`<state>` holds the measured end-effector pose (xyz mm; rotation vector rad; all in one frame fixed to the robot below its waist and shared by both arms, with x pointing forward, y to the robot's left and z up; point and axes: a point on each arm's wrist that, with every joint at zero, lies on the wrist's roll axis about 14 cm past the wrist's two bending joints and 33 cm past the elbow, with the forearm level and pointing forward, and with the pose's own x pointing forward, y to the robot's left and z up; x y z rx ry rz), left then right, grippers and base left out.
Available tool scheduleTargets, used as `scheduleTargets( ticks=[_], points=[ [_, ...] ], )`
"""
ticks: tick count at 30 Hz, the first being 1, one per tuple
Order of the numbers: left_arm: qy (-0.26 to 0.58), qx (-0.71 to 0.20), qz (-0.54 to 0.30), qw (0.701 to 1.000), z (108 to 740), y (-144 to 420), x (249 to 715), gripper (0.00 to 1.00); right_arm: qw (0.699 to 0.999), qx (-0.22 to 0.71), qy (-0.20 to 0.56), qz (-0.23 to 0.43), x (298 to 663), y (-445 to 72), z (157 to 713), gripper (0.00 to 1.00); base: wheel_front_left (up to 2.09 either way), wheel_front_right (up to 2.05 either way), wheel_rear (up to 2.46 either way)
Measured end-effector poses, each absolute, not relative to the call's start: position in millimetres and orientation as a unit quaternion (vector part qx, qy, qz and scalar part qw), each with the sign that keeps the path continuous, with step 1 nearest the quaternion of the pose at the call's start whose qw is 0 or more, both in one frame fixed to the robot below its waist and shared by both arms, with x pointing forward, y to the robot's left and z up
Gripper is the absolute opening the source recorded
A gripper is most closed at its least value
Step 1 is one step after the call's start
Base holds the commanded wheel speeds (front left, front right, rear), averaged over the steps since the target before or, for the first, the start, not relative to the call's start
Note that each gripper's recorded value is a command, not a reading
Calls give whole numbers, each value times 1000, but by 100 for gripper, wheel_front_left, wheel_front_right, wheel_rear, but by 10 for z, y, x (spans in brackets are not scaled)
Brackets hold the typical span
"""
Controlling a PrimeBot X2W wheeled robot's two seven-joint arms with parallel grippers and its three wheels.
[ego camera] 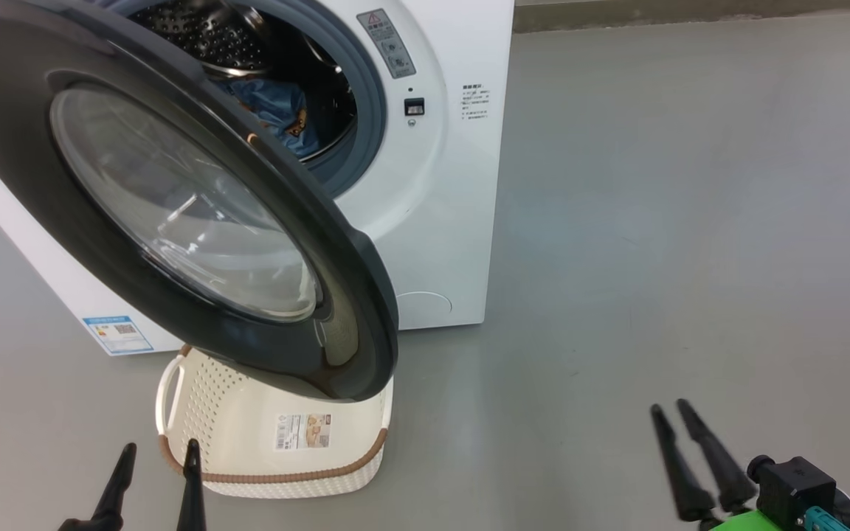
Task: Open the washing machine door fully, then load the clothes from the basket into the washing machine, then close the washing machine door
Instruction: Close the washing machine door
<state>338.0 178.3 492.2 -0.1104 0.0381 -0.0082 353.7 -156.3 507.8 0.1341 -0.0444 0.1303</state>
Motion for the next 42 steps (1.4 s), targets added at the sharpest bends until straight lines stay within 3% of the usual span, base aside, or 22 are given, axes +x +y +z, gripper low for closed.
scheduleTargets(
  ticks=[19, 30, 42],
  points=[
    [17, -49, 15, 999, 4917, 1887, 3333, 100, 992, 69, 10, 102, 3688, -1345, 4905, 0, 0, 0, 0],
    [0, -40, 42, 998, 5005, 2045, 3319, 100, 982, 68, 9, 174, 4202, -879, 4937, 0, 0, 0, 0],
    [-18, -42, 80, 996, 5058, 2230, 3374, 100, 971, 54, -28, 231, 5005, -386, 5201, 0, 0, 0, 0]
  ],
)
